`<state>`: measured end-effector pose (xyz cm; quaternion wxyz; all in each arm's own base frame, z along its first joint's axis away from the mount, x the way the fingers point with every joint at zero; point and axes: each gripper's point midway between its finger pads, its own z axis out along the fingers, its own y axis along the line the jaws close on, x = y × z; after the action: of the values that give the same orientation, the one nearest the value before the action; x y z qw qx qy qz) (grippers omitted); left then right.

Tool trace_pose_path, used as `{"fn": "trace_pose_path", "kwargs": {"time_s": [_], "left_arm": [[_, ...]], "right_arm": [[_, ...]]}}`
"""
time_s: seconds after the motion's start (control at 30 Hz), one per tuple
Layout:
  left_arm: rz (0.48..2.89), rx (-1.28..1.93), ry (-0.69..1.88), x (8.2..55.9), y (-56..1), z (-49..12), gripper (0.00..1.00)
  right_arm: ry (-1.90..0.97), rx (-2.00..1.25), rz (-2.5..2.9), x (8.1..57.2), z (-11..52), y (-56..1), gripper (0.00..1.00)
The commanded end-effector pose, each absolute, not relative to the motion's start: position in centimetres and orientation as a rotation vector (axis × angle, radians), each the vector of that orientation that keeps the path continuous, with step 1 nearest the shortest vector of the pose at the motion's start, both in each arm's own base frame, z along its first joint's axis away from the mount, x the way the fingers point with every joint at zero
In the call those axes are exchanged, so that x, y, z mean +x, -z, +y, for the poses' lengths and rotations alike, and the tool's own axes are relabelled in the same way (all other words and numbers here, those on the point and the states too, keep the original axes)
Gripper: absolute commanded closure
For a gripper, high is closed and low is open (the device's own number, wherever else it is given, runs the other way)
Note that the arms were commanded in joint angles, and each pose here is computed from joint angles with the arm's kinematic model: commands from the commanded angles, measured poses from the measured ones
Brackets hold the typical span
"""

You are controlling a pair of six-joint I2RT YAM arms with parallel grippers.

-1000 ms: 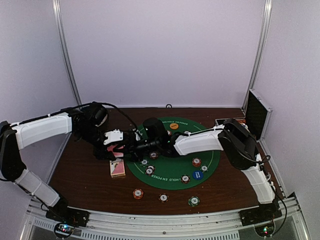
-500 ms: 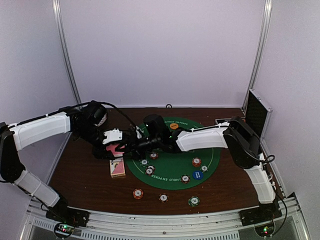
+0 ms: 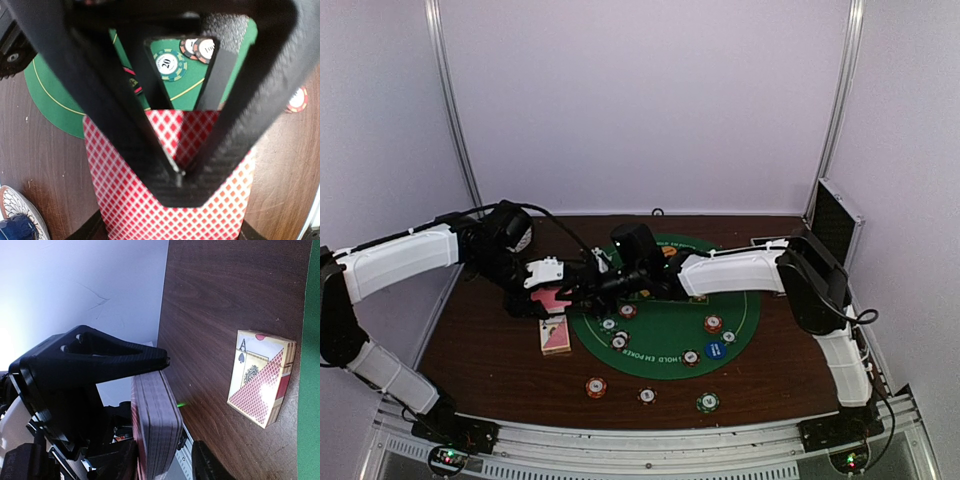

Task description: Distribute texas hold em gaming equipment

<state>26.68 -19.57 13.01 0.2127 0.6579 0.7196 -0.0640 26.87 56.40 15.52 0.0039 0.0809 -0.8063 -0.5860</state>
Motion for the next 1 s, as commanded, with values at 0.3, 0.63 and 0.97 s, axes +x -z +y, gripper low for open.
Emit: {"fn": "trace_pose_path", "kwargs": {"time_s": [0.3, 0.63, 0.97], "left_arm": [[1.963, 1.818, 0.156, 26.8, -14.1, -19.4, 0.46], [1.975, 1.827, 0.159, 26.8, -13.9, -19.3, 0.46], [1.992, 1.832, 0.154, 26.7, -13.4, -19.1, 0.46]], "right_arm": [[1.873, 0.294, -2.538, 27.1, 55.0, -19.0, 0.63], [1.877, 0.304, -2.517, 27.1, 55.6, -19.1, 0.69], [1.922, 0.324, -2.48, 26.5, 55.8, -20.9, 0.82]]}}
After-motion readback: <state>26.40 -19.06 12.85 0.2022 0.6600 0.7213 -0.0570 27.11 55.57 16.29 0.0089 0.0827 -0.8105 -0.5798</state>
